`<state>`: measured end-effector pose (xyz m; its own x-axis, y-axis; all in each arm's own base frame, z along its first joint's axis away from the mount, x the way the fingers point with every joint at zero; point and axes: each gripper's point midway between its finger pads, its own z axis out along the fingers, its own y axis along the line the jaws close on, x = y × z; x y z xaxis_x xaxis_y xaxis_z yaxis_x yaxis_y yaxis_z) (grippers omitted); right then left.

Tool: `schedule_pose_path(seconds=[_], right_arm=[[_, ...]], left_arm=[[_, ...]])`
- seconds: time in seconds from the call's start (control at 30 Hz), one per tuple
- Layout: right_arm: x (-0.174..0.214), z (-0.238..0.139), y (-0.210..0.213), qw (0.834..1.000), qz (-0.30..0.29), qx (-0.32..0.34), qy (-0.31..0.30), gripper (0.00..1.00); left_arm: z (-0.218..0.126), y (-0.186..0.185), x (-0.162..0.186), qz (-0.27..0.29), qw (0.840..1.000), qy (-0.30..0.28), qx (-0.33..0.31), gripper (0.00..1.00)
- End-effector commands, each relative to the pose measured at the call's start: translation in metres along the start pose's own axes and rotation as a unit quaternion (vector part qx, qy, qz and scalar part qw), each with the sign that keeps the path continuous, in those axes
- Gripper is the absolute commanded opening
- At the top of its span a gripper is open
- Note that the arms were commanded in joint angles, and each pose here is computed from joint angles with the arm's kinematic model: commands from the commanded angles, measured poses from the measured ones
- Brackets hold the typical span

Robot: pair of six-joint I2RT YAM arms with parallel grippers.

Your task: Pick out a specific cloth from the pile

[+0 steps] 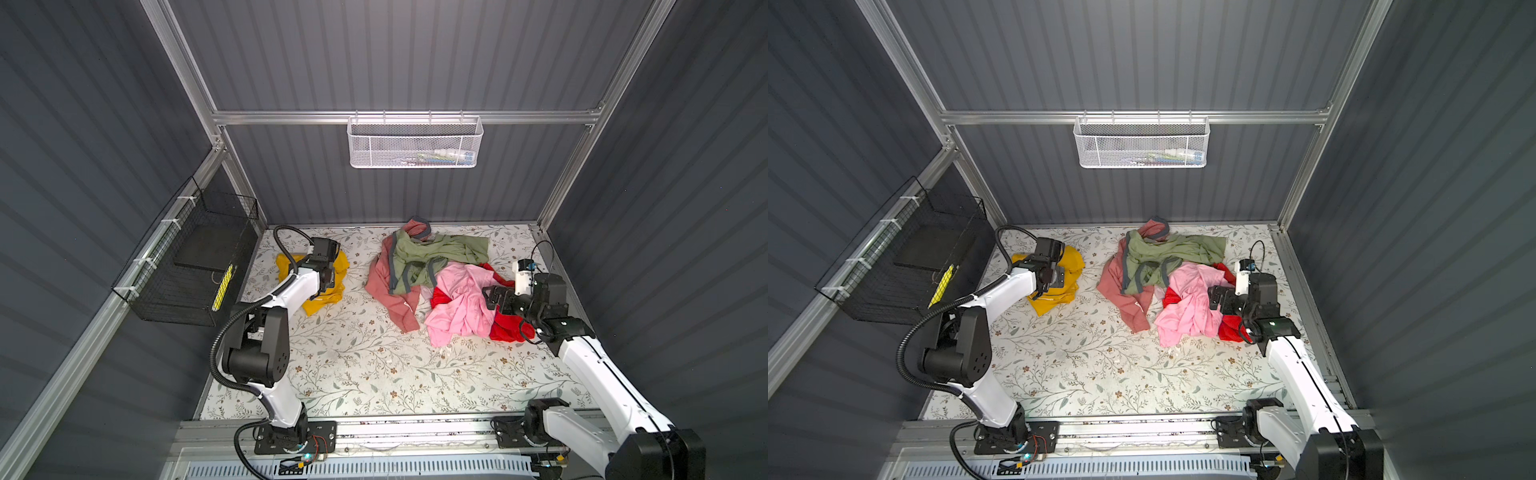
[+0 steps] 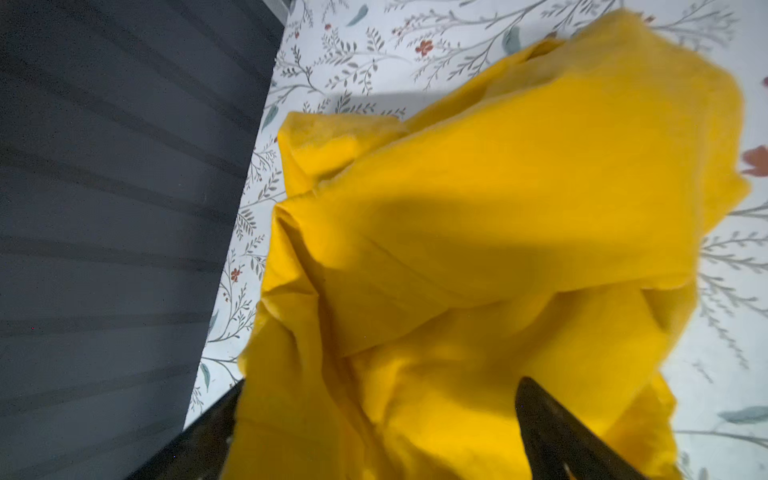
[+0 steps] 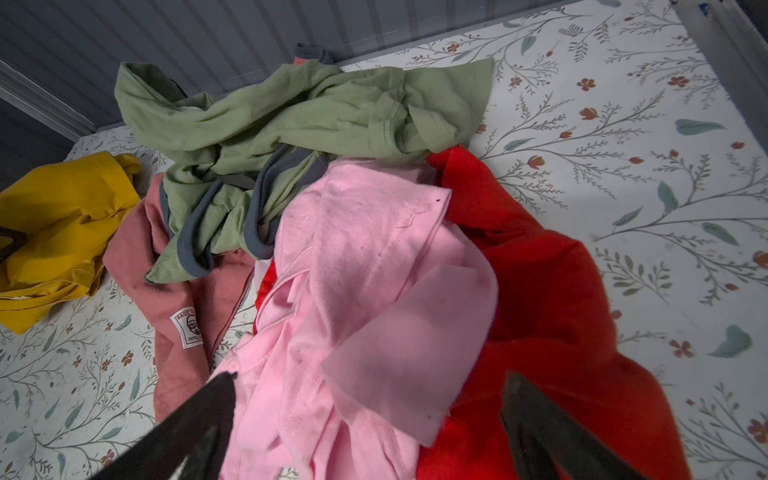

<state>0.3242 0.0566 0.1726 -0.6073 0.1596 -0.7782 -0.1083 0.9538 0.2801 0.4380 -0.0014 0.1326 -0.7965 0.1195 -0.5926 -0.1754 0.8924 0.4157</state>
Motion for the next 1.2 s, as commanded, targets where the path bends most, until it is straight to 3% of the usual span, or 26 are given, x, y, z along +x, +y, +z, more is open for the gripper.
schedule_pose_path(seconds=[0.0,0.17,0.4,0.57,0.8,0.9,1.0,1.17], right_arm=[[0.0,-0.001,0.001,1.0,-0.008,0.0,0.0,0.99],[0.001,0.0,0.001,1.0,-0.007,0.0,0.002,0.99],[0.002,-0.001,-0.001,1.0,-0.016,0.006,0.008,0.99],[0.003,-0.001,0.0,1.0,-0.014,0.003,0.011,0.99],[0.001,-0.001,-0.001,1.0,-0.016,0.007,0.01,0.99],[0.001,0.0,-0.001,1.0,-0.017,0.008,0.014,0.99],[0.0,0.001,-0.002,1.0,-0.018,0.009,0.016,0.99],[0.0,-0.002,-0.004,1.0,-0.019,0.017,0.014,0.99]], left_arm=[[-0.015,0.01,-0.03,0.023,0.999,-0.034,-0.001,0.99],[0.008,-0.011,-0.032,0.071,0.997,-0.006,0.014,1.0],[0.044,-0.036,-0.047,0.081,0.996,0.008,0.046,1.0],[0.077,-0.047,-0.027,0.048,0.992,0.07,0.098,1.0],[0.096,-0.067,0.012,0.068,0.982,0.128,0.12,0.99],[0.098,-0.082,0.02,0.068,0.975,0.146,0.154,0.9],[0.099,-0.097,0.023,0.067,0.967,0.151,0.192,0.75],[0.095,-0.111,0.015,0.075,0.959,0.137,0.235,0.39]])
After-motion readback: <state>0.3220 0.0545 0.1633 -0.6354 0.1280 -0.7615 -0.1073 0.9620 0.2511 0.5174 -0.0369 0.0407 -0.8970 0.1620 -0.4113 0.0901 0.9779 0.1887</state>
